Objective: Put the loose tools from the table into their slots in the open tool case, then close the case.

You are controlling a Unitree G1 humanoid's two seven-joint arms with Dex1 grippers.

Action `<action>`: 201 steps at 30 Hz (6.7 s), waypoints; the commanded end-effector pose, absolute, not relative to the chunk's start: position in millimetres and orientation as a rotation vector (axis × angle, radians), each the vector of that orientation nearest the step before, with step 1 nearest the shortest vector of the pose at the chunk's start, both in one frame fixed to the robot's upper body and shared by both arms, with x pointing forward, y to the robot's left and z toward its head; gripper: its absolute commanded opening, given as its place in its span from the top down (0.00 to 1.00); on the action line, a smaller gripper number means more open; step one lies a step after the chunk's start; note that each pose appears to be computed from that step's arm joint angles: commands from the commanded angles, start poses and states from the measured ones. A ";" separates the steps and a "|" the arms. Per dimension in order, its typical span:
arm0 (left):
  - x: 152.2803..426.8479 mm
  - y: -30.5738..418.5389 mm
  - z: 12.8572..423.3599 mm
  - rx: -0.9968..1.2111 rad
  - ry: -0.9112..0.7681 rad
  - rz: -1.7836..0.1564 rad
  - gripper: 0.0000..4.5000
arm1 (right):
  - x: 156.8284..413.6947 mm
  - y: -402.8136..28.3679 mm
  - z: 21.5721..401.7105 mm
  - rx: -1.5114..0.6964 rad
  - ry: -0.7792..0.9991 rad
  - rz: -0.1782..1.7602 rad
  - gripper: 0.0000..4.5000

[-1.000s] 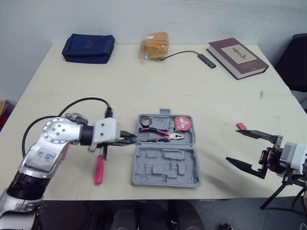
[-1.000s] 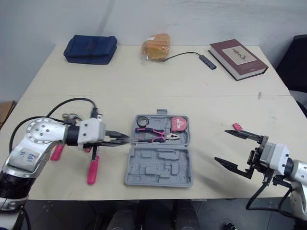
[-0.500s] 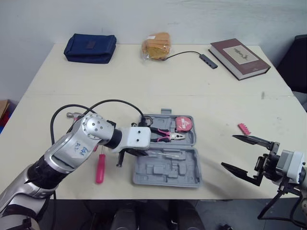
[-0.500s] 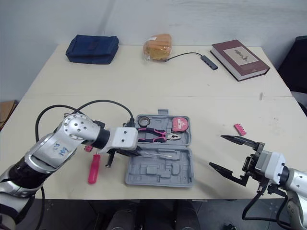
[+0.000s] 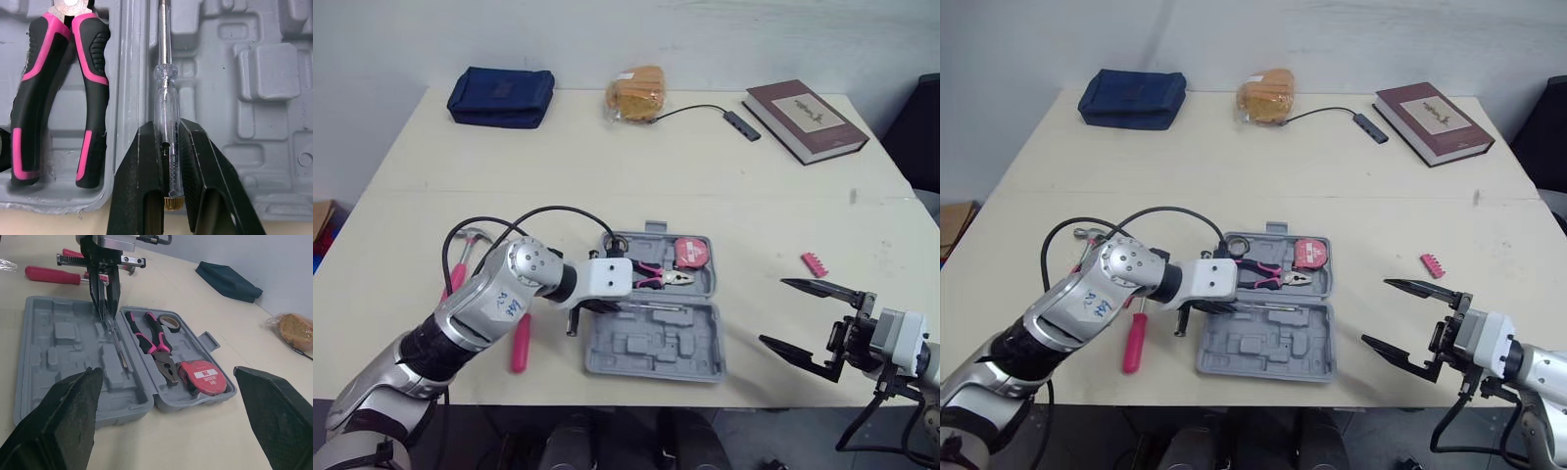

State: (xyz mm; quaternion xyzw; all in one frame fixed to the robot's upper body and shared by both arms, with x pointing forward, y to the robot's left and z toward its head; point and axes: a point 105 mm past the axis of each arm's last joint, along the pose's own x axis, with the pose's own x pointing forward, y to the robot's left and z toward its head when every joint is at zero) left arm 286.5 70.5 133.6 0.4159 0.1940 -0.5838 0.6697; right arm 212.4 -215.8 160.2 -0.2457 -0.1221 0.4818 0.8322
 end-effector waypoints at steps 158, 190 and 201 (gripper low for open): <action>210.0 324.6 141.9 0.109 0.074 -0.002 0.01 | 243.2 -194.9 179.4 -0.424 -0.511 0.999 0.00; 277.1 315.9 70.5 -0.026 0.705 -0.026 0.68 | 230.4 -168.0 174.9 -0.446 -0.450 1.119 0.00; 308.9 274.4 182.3 0.139 0.115 -0.358 0.88 | 230.1 -198.2 163.7 -0.518 -0.384 1.055 0.00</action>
